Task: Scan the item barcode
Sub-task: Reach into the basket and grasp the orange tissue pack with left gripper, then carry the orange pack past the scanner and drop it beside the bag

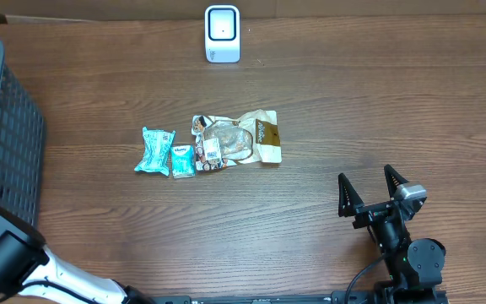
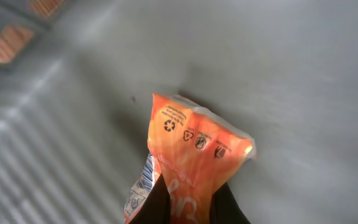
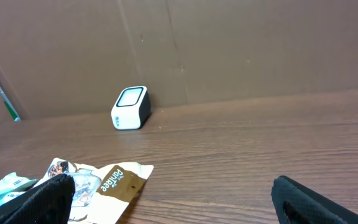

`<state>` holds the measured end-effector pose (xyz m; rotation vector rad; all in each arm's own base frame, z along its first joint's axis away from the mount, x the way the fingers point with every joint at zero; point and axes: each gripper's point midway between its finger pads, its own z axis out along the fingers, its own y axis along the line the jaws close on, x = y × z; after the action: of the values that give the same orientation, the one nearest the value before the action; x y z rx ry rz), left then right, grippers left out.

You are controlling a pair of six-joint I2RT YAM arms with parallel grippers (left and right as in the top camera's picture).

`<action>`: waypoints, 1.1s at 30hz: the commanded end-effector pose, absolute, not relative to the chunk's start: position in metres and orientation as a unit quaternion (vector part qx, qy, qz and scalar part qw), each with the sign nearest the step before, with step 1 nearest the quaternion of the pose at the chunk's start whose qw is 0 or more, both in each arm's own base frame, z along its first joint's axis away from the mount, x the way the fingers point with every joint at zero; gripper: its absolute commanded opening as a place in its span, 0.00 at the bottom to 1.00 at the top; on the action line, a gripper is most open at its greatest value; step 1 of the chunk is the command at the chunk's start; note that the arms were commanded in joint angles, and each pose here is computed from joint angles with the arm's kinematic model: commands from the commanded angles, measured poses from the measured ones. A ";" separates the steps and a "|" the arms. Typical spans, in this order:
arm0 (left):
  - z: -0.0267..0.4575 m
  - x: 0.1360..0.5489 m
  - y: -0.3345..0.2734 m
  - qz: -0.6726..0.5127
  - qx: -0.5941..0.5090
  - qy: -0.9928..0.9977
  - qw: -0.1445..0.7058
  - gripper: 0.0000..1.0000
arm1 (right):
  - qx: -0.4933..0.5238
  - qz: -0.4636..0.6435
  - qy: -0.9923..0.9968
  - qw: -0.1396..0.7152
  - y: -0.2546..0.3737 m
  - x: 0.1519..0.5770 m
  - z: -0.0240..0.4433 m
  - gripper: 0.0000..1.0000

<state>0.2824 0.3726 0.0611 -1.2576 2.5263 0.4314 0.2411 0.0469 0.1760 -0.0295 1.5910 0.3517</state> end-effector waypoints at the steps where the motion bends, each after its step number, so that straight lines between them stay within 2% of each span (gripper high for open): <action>1: 0.169 0.319 0.374 0.134 -0.460 0.830 0.287 0.04 | -0.015 0.158 0.711 0.685 0.048 0.241 0.173 1.00; 5: 0.264 0.333 0.357 0.117 -0.460 0.786 0.397 0.04 | -0.015 0.158 0.711 0.685 0.048 0.241 0.173 1.00; 8: 0.336 0.344 0.322 0.075 -0.430 0.761 0.480 0.04 | -0.015 0.158 0.711 0.685 0.048 0.241 0.173 1.00; 11: 0.399 0.357 0.249 -0.026 -0.351 0.756 0.552 0.04 | -0.015 0.158 0.711 0.685 0.048 0.241 0.173 1.00; 14: 0.421 0.362 0.177 -0.110 -0.272 0.775 0.560 0.04 | -0.015 0.158 0.711 0.685 0.048 0.241 0.173 1.00; 19: 0.380 0.363 0.083 -0.164 -0.190 0.850 0.463 0.04 | -0.015 0.158 0.711 0.685 0.048 0.241 0.173 1.00; 23: 0.320 0.364 0.004 -0.187 -0.096 0.913 0.351 0.04 | -0.015 0.158 0.711 0.685 0.048 0.241 0.173 1.00; 33: 0.152 0.351 -0.125 -0.185 0.021 0.975 0.118 0.04 | -0.015 0.158 0.711 0.685 0.048 0.241 0.173 1.00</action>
<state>0.3576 -0.1023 0.1925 -0.0114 2.7511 -0.5658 0.2411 0.0469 0.1760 -0.0298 1.5909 0.3508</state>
